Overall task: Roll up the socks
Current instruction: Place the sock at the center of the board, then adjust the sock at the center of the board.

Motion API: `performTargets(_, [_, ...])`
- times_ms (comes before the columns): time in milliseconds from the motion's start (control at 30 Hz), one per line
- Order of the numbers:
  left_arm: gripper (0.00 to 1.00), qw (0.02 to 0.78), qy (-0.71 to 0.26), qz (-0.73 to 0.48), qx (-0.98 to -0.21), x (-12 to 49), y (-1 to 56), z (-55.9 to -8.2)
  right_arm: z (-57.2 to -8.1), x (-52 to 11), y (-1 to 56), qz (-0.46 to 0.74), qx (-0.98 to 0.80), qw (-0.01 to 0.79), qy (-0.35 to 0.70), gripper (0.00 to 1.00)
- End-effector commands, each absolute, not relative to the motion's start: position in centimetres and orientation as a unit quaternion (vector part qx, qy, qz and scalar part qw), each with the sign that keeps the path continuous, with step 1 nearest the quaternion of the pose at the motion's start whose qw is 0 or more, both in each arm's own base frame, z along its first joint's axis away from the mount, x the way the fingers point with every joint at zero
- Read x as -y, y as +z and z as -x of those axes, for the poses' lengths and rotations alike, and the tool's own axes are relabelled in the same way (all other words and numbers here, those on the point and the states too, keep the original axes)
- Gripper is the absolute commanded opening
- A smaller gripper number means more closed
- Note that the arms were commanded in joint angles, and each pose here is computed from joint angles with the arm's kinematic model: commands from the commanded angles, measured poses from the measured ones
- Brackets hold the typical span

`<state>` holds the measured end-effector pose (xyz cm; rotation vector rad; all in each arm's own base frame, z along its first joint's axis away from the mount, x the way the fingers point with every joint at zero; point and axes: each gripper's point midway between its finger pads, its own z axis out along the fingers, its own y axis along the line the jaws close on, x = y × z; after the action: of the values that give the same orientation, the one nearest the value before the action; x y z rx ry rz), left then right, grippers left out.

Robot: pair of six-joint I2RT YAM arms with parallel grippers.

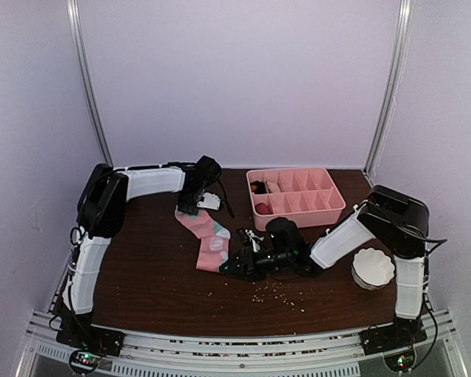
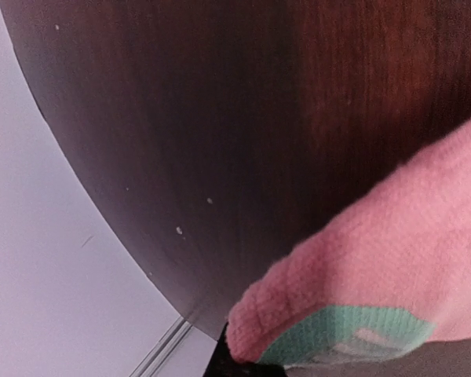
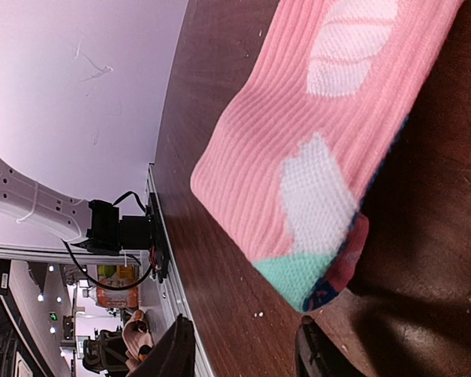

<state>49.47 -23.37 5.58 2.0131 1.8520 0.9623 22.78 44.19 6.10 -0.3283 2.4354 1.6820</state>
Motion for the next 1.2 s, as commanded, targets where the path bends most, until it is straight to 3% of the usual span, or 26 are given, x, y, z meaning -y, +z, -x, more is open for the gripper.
performTargets(0, [0.41,0.136,0.314,-0.664,-0.665,24.3,5.7,-49.6,-22.9,-44.5,6.2,0.102,-0.800,0.082,0.585,0.44])
performTargets(100, [0.90,0.164,0.295,-0.653,-0.677,24.7,7.6,-49.6,-23.7,-44.5,5.8,0.108,-0.812,0.096,0.565,0.44])
performTargets(133, [0.97,0.174,0.285,-0.650,-0.682,24.8,8.5,-49.5,-23.9,-44.6,5.7,0.115,-0.817,0.098,0.557,0.44])
performTargets(433, [0.98,0.233,0.159,-0.629,-0.724,25.0,16.9,-43.5,-25.0,-45.7,5.6,0.140,-0.827,0.106,0.535,0.28])
performTargets(567, [0.98,0.200,0.080,-0.644,-0.734,24.9,14.1,-38.9,-25.0,-45.8,5.9,0.149,-0.822,0.110,0.539,0.21])
performTargets(700, [0.98,0.165,0.035,-0.637,-0.752,25.3,10.4,-37.3,-24.9,-46.2,6.6,0.152,-0.817,0.106,0.546,0.15])
performTargets(800, [0.98,0.162,-0.003,-0.631,-0.758,26.6,9.1,-37.1,-24.9,-46.5,7.6,0.154,-0.809,0.109,0.557,0.16])
performTargets(967, [0.98,0.146,-0.046,-0.628,-0.763,28.1,7.5,-36.8,-24.5,-47.1,7.2,0.169,-0.811,0.110,0.549,0.26])
performTargets(1167, [0.95,0.102,-0.049,-0.616,-0.779,28.0,4.2,-36.7,-24.4,-48.1,5.3,0.171,-0.815,0.103,0.544,0.26])
